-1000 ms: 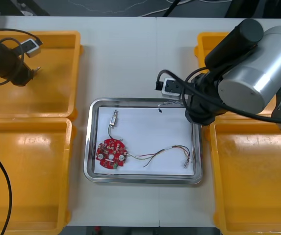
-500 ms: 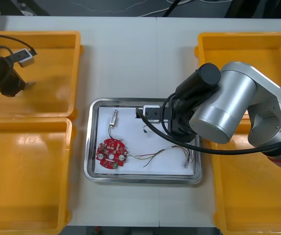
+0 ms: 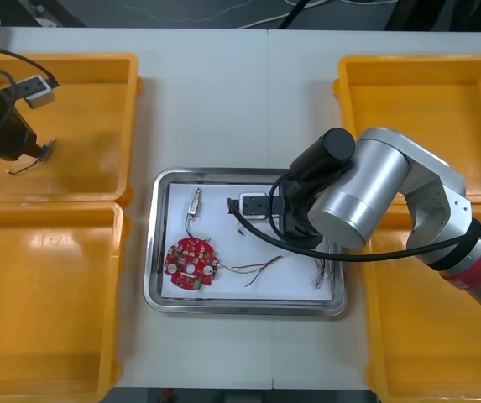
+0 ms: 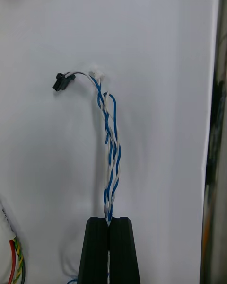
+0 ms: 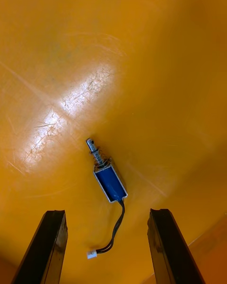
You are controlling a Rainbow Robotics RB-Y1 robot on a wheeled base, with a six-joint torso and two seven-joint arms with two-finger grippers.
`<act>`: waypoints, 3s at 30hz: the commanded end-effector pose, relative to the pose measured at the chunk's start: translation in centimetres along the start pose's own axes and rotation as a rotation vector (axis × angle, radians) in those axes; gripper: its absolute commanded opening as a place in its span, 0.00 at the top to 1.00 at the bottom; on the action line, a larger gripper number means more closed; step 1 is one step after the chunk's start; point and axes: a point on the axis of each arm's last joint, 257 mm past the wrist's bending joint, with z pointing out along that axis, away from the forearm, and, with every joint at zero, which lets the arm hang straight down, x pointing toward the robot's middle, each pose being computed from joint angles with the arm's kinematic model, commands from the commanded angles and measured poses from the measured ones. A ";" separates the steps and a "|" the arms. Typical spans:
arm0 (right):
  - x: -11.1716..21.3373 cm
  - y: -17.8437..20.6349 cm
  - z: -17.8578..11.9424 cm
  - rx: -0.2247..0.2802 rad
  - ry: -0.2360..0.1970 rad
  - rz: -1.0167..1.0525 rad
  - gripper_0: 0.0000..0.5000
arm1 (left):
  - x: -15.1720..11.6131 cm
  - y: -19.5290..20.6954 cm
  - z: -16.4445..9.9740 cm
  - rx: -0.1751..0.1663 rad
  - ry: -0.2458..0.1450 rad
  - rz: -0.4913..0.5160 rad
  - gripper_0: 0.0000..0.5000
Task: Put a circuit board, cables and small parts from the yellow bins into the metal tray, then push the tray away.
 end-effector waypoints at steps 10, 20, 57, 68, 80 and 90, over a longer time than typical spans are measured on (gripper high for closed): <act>-1.0 -0.5 0.4 0.022 -0.025 -0.036 0.00 | 2.4 0.7 -1.5 -0.008 0.048 -0.315 0.00; -0.8 -2.0 -2.3 0.014 -0.041 0.020 0.00 | 0.5 -0.5 -0.7 0.021 0.009 -0.524 0.00; 12.8 -9.4 -16.6 0.159 0.067 1.195 0.00 | 0.5 1.7 2.7 -0.162 0.029 -0.393 0.00; 18.9 -9.7 -18.1 0.295 0.146 1.448 0.00 | 0.6 1.0 3.5 -0.156 0.041 -0.371 0.00; 22.5 -7.8 -19.7 0.236 0.127 1.557 0.00 | 0.1 0.0 4.2 -0.140 0.043 -0.367 0.00; 26.0 -4.7 -19.3 0.213 0.176 1.646 0.00 | 0.1 -0.7 5.1 -0.143 0.041 -0.370 0.04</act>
